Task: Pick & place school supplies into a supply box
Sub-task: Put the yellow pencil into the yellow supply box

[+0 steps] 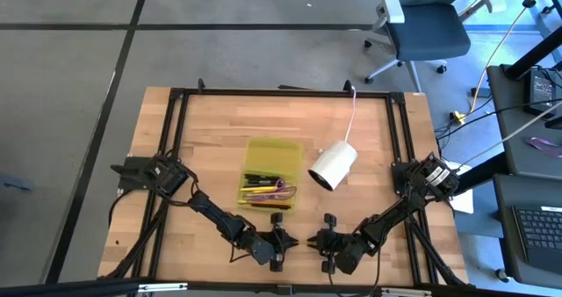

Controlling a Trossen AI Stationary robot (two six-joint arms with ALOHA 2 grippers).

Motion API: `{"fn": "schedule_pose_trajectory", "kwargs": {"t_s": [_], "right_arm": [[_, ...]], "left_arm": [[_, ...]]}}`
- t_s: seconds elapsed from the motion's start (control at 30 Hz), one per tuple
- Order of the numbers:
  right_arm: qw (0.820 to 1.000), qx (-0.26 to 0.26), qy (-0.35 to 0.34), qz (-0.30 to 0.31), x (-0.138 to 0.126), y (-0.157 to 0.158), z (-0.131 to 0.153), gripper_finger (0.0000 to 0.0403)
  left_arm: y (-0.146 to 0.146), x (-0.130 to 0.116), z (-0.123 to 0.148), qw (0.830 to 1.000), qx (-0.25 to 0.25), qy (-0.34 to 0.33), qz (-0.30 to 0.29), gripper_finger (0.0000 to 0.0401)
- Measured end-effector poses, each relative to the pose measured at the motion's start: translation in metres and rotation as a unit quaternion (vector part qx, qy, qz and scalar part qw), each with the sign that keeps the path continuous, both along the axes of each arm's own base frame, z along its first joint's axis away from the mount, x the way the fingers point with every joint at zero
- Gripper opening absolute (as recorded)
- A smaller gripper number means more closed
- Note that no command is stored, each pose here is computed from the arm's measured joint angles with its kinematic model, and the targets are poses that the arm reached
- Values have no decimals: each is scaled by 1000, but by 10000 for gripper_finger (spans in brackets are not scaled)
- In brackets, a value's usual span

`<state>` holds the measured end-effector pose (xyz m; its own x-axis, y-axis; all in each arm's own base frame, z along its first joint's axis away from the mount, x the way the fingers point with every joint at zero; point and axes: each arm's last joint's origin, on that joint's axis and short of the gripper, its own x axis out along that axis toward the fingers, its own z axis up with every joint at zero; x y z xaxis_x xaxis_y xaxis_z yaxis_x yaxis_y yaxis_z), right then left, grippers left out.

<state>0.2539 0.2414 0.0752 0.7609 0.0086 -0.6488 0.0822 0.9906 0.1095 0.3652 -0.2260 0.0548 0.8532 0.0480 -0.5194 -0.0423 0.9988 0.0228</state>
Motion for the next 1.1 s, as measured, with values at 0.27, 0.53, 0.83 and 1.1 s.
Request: {"fn": "schedule_pose_trajectory", "kwargs": {"t_s": [0.27,0.53,0.83,1.1], "right_arm": [[1000,7,-4,17,-2,-1,19,77],[1000,-26,-10,10,-13,-12,54,77],[998,-14,-57,27,-37,-14,99,77],[996,-18,-74,42,-47,-25,128,77]], "left_arm": [[0,0,0,1000,-7,-5,-2,18],[-1,1,1,1000,-16,-8,0,11],[0,-1,21,1000,-21,-12,3,11],[4,-8,62,1000,-19,4,-5,12]]}}
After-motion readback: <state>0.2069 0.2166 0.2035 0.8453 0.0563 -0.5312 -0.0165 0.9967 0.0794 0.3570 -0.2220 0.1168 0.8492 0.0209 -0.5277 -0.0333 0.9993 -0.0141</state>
